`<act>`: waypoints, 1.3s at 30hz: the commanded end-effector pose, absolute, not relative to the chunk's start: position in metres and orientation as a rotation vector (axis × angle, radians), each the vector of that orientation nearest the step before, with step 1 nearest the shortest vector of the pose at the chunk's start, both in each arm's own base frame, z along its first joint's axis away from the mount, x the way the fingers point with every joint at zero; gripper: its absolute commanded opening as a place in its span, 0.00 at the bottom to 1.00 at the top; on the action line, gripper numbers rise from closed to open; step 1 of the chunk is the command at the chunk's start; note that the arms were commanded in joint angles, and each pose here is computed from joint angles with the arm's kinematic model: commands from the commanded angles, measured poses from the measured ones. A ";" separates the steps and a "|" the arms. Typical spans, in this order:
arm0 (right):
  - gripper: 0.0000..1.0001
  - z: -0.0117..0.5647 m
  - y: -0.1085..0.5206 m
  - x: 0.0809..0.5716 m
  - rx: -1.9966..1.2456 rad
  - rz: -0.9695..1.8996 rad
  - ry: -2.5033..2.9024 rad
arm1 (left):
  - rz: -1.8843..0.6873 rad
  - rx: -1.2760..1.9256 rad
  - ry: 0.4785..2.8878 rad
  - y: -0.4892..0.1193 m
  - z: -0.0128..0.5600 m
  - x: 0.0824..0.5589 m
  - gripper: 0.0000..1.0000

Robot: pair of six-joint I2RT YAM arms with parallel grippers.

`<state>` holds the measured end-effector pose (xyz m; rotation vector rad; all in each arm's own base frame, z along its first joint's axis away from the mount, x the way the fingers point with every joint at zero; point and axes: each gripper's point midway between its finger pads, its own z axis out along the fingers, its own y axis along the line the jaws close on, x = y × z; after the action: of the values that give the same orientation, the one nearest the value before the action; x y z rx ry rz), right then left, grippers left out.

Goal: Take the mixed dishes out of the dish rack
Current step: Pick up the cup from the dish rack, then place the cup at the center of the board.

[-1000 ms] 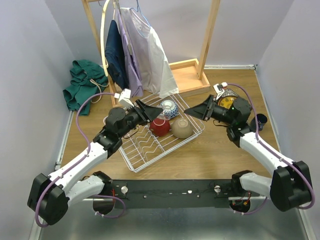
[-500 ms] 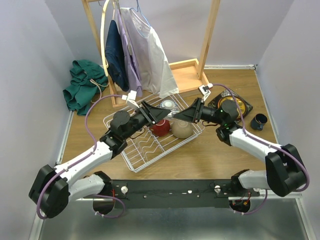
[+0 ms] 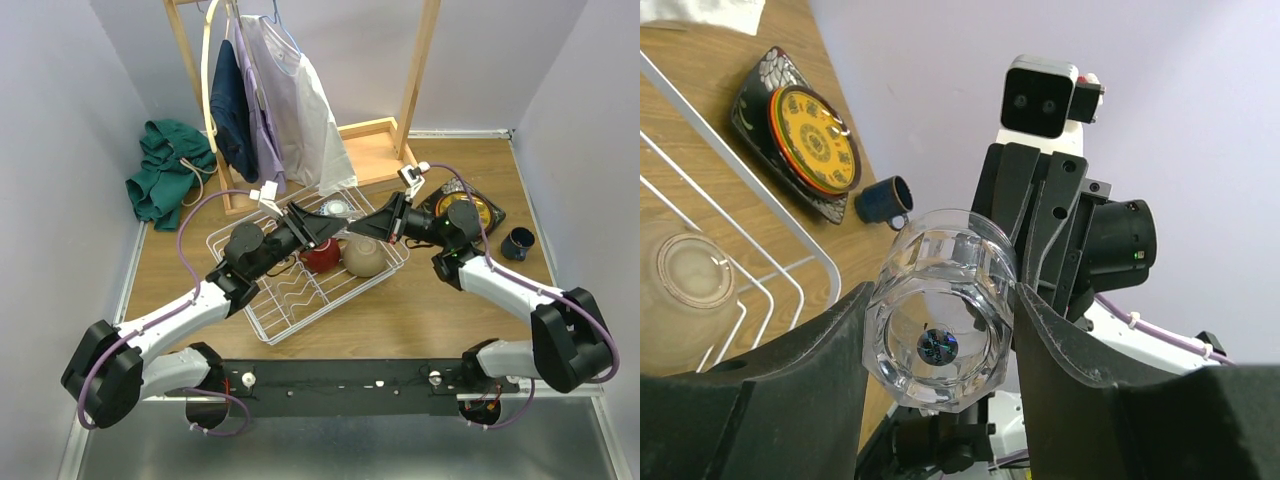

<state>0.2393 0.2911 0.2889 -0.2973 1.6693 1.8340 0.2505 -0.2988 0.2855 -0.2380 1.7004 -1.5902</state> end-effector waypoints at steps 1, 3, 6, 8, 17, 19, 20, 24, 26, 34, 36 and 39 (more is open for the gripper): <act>0.01 0.290 0.292 0.239 -0.401 1.733 1.657 | -1.545 -0.223 1.717 -0.297 0.274 0.251 0.55; 0.01 0.288 0.291 0.240 -0.416 1.683 1.688 | -1.498 -0.234 1.746 -0.294 0.265 0.253 0.75; 0.01 0.281 0.287 0.246 -0.415 1.583 1.750 | -1.403 -0.214 1.773 -0.285 0.256 0.256 0.94; 0.01 0.275 0.283 0.252 -0.414 1.495 1.778 | -1.309 -0.185 1.799 -0.276 0.249 0.258 0.99; 0.01 0.240 0.231 0.274 -0.333 0.953 2.120 | -0.826 -0.097 1.798 -0.209 0.244 0.274 0.99; 0.01 0.222 0.210 0.269 -0.292 0.806 2.259 | -0.722 -0.062 1.797 -0.192 0.243 0.275 0.99; 0.01 0.228 0.197 0.279 -0.256 0.691 2.262 | -0.687 -0.049 1.793 -0.186 0.244 0.275 0.99; 0.01 0.211 0.152 0.276 -0.148 0.377 2.416 | -0.554 0.021 1.788 -0.167 0.244 0.277 0.99; 0.01 0.207 0.119 0.283 -0.031 0.147 2.434 | -0.493 0.052 1.781 -0.159 0.246 0.277 0.99; 0.01 0.185 0.034 0.293 0.217 -0.275 2.534 | -0.435 0.100 1.767 -0.147 0.246 0.270 0.99; 0.01 0.179 0.013 0.298 0.301 -0.302 2.538 | -0.395 0.128 1.779 -0.142 0.244 0.268 0.99; 0.01 0.167 -0.012 0.302 0.404 -0.307 2.545 | -0.347 0.146 1.770 -0.134 0.246 0.266 0.99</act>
<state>0.3033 0.0405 0.1728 0.2540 2.5469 -0.1551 0.2670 -0.1537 0.2409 0.1067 1.7804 -0.4738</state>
